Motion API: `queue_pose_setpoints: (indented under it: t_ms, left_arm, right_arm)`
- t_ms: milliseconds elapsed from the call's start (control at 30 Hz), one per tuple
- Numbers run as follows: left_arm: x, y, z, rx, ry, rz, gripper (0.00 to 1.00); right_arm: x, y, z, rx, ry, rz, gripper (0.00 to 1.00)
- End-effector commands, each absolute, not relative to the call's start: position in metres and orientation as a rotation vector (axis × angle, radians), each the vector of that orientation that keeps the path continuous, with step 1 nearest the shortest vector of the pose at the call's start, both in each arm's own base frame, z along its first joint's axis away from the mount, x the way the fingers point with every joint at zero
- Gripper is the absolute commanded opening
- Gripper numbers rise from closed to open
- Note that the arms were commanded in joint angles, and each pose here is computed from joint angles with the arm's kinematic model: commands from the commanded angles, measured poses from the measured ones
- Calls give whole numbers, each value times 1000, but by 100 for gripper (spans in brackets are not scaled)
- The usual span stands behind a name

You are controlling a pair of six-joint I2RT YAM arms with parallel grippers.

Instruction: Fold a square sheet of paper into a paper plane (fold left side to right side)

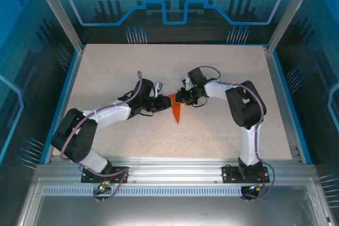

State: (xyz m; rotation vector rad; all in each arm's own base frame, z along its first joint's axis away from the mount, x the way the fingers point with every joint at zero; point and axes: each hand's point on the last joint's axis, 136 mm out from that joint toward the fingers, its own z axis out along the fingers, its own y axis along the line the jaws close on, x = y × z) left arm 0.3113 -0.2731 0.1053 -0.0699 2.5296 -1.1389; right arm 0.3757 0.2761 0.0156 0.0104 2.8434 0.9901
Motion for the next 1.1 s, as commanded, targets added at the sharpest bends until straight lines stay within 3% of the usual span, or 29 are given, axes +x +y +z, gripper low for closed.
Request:
queue_pose_setpoints:
  t_ms: [0, 267, 1067]
  left_arm:
    - [290, -298, 100, 26, 2552, -1209, 26]
    - [293, -323, 69, 86, 2640, -1170, 24]
    - [280, -294, 1, 11, 2863, -898, 21]
  right_arm:
    - [362, 264, -12, 61, 2954, 872, 22]
    - [362, 264, -11, 58, 2957, 864, 22]
    - [363, 263, -10, 28, 2954, 847, 23]
